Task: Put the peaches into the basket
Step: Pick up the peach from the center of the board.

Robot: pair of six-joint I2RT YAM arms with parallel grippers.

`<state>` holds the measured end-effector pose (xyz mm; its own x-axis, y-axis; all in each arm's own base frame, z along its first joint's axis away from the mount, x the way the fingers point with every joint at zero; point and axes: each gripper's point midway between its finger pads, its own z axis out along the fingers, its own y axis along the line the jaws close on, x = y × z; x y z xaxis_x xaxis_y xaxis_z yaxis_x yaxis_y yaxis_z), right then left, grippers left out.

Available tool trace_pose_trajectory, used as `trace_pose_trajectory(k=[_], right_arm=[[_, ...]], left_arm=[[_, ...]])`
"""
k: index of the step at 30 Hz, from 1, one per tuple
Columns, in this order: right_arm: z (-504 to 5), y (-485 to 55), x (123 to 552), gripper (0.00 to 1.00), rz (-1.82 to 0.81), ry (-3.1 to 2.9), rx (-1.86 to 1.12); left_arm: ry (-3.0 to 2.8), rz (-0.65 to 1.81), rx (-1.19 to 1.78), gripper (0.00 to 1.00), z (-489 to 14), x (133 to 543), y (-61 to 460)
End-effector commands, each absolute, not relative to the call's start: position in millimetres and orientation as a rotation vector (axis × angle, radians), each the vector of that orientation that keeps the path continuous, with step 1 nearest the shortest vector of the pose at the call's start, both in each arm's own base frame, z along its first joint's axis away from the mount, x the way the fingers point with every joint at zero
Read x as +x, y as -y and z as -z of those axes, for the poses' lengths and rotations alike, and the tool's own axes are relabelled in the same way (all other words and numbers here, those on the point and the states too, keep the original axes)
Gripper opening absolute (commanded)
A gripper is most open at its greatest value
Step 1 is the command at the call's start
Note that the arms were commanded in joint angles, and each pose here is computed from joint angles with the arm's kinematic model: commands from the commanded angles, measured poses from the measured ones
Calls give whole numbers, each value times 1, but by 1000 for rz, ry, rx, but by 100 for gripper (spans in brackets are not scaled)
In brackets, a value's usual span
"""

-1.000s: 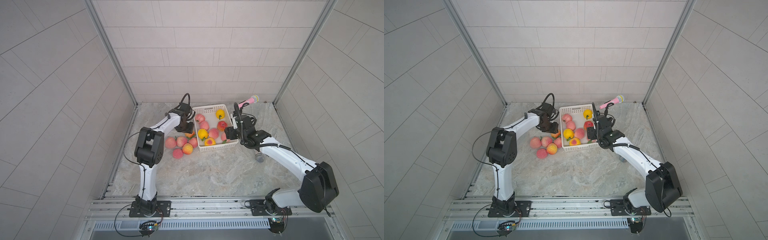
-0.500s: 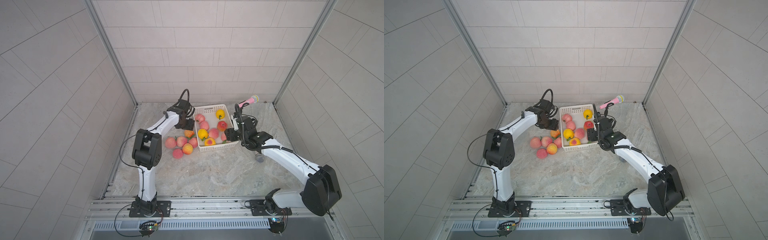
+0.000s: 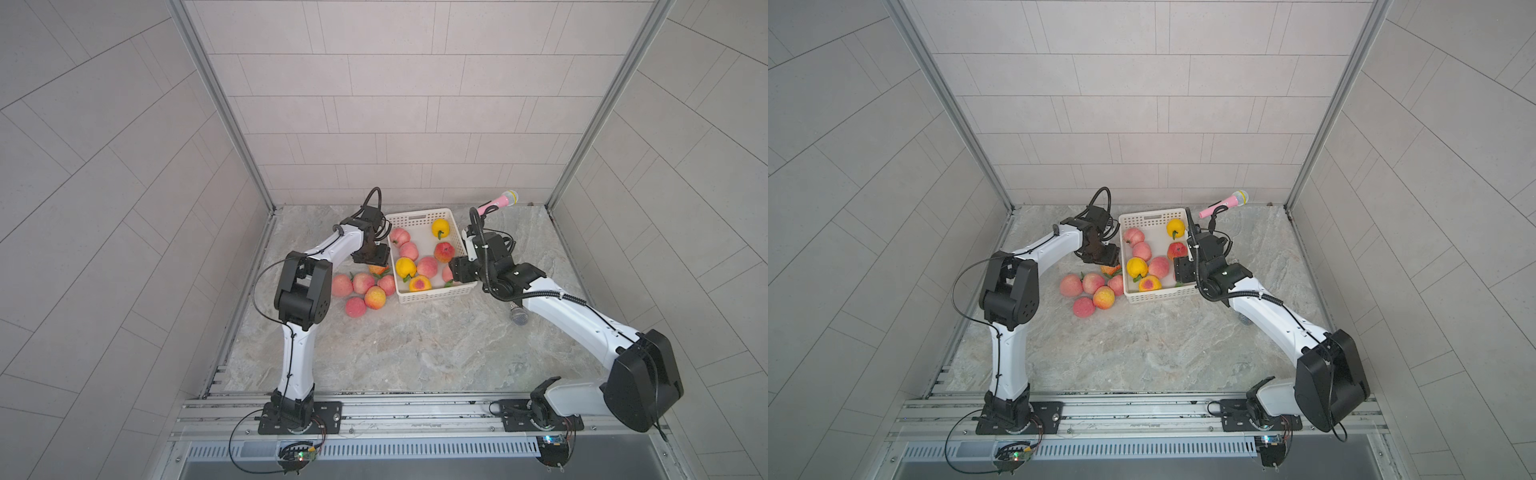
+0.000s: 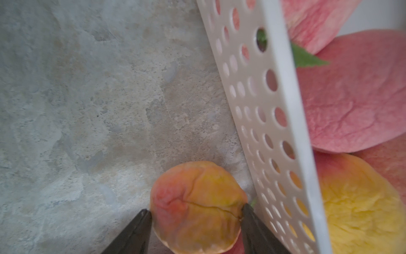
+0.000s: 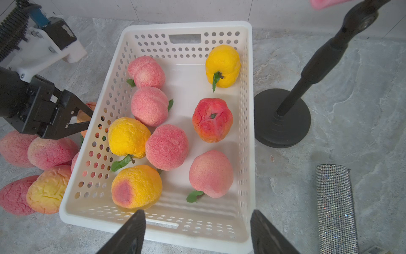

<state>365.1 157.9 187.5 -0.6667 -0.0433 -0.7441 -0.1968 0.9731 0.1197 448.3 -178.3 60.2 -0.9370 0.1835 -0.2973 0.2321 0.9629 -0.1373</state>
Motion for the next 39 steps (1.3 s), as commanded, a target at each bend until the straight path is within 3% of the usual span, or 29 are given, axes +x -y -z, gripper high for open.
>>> trace_pose_trajectory(k=[1, 3, 8, 13, 23, 39], right_arm=[[-184, -156, 360, 76, -234, -2307, -164], [-183, -156, 361, 76, -234, -2310, -165], [-183, -157, 361, 76, -236, -2309, -166], [-183, -157, 361, 76, -236, -2307, -166], [-184, -157, 360, 76, -236, -2309, -166], [-191, -160, 346, 76, -289, -2300, -171]], left_arm=[[-2861, 241, 324, 62, -47, 443, 179], [-2868, 245, 325, 63, -44, 441, 179], [-2879, 237, 326, 76, -40, 438, 177], [-2886, 236, 325, 77, -37, 434, 178], [-2854, 247, 320, 58, -49, 440, 181], [-2627, 275, 284, 55, -158, 455, 183]])
